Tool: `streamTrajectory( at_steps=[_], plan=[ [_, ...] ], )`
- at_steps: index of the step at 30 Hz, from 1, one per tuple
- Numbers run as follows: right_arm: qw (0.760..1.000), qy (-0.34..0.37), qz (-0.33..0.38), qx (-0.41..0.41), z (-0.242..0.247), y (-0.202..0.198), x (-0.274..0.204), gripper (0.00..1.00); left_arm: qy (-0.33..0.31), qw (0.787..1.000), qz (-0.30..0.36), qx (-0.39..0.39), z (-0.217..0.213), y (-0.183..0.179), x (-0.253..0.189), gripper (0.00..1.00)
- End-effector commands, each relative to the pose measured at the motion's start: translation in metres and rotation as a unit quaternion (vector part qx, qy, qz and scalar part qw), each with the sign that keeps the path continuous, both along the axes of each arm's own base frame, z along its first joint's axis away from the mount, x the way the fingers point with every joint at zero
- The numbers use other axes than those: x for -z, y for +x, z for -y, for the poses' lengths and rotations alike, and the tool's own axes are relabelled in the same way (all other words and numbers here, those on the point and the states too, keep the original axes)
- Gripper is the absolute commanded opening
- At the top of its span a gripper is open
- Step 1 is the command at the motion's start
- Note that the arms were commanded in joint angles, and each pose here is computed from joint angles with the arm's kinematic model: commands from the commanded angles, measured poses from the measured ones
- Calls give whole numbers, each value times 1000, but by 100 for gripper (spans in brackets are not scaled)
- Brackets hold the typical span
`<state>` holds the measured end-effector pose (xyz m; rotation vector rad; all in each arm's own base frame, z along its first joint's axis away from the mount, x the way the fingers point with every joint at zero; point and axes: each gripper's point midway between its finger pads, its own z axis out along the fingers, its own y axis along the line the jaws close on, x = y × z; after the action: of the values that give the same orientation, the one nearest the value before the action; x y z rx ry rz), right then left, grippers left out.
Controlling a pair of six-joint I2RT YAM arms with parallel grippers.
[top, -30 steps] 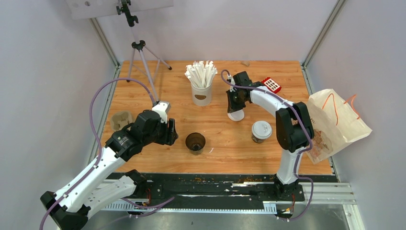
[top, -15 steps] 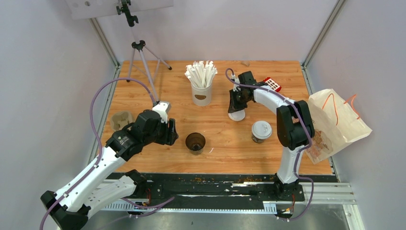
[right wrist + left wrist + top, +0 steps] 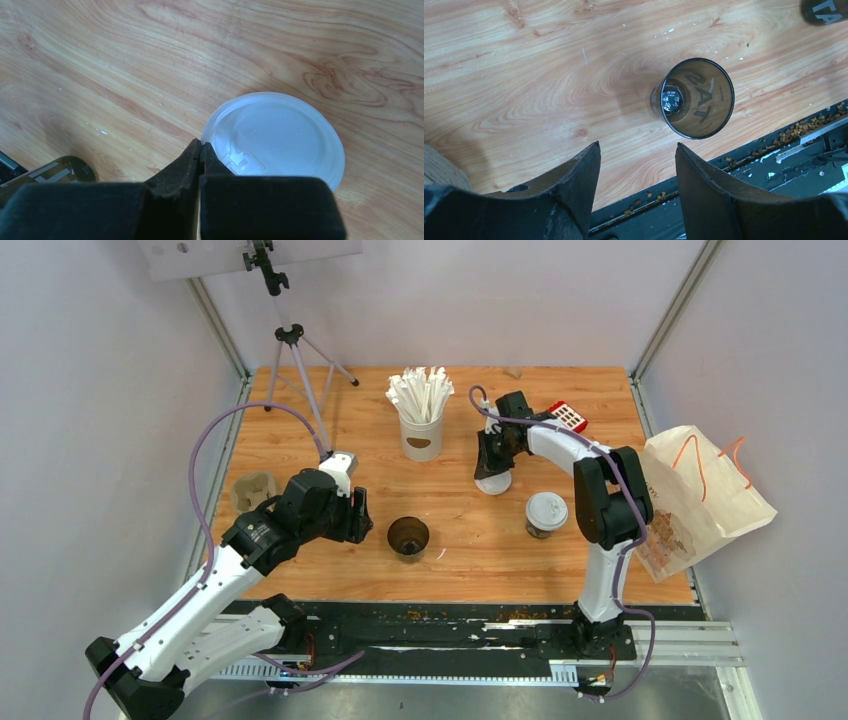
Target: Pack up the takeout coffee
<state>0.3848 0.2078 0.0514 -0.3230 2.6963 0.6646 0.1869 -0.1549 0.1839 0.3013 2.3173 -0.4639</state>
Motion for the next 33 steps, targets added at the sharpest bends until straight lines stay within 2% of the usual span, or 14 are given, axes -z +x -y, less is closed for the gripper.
streamTrajectory(
  at_steps=[1,11,20,22,25,29,33],
  plan=[
    [999,13,29,-7,-3,15,-13,0,-13,1000,22,3,4,5,-17,65],
    [998,-2,59,4,6,13,-61,0,-13,1000,25,5,5,7,-21,67],
    [997,-4,80,9,13,3,-91,0,1,999,40,-4,-4,8,-31,76],
    [997,-3,77,7,13,0,-96,0,2,999,48,-1,-5,8,-36,82],
    [997,12,78,0,10,-13,-113,0,0,998,69,0,-6,11,-49,99],
    [995,41,85,-19,1,-41,-145,0,-5,993,118,-1,-10,17,-70,100],
    [990,102,87,-39,-15,-78,-181,0,-22,982,182,52,-1,17,-91,100]
  ],
)
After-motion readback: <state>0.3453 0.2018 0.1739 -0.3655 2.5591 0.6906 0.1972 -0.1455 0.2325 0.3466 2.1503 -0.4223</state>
